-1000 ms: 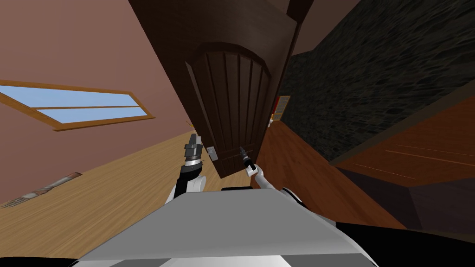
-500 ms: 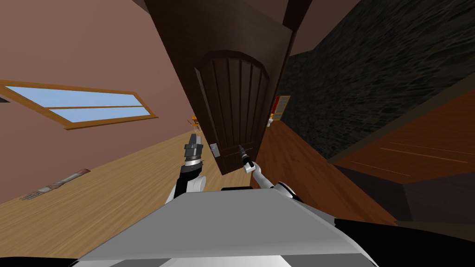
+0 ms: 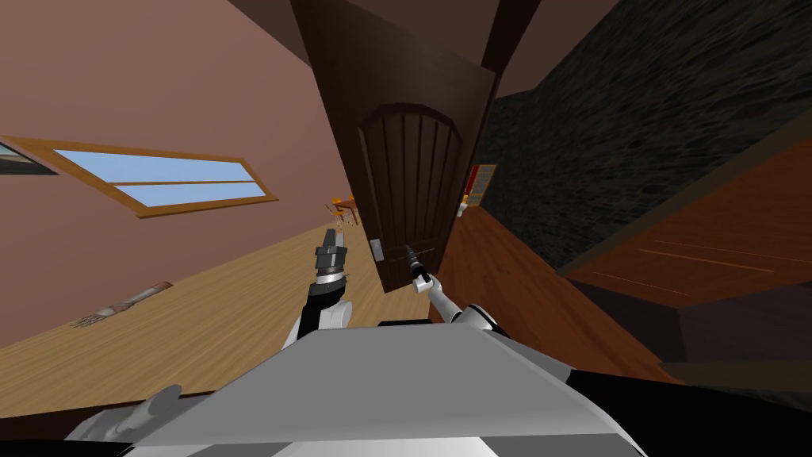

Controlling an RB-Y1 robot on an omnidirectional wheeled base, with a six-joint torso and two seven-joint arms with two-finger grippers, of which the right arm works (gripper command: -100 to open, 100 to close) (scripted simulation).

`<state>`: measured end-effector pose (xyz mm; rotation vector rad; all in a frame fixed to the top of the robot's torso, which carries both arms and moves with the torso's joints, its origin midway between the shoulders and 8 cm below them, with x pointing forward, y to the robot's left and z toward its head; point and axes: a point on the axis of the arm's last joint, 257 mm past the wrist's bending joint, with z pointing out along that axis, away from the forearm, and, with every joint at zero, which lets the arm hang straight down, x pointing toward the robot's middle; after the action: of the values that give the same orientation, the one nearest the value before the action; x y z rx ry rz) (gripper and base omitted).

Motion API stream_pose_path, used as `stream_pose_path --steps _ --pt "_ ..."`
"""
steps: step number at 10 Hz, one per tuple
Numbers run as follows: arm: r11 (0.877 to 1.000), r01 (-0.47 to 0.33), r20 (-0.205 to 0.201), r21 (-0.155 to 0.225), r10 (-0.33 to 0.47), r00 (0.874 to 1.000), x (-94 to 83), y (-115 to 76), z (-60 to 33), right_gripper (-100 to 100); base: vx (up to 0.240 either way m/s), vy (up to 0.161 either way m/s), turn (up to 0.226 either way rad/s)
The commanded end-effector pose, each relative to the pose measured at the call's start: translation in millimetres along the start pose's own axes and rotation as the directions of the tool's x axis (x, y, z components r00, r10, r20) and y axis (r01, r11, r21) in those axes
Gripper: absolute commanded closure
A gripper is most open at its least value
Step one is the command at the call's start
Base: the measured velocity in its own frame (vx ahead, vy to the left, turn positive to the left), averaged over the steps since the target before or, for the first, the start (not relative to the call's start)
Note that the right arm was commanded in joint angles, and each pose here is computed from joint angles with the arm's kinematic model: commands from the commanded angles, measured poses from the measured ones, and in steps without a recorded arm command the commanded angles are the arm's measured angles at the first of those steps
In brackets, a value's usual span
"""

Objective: Push the door open

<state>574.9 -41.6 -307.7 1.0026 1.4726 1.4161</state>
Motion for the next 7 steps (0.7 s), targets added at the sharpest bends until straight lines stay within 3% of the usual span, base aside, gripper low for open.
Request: stream_pose_path --steps 1,5,7 --pt "1.000 -0.009 -0.001 -0.003 0.009 1.000 4.4 3.1 4.3 -100 -0.155 0.127 0.013" --pt "1.000 -0.029 -0.005 -0.007 0.029 1.000 15.4 9.2 12.2 -100 -0.168 0.153 0.016" --pt "0.999 -0.032 -0.006 -0.008 0.032 0.999 17.3 10.1 13.2 -100 -0.047 0.100 0.022"
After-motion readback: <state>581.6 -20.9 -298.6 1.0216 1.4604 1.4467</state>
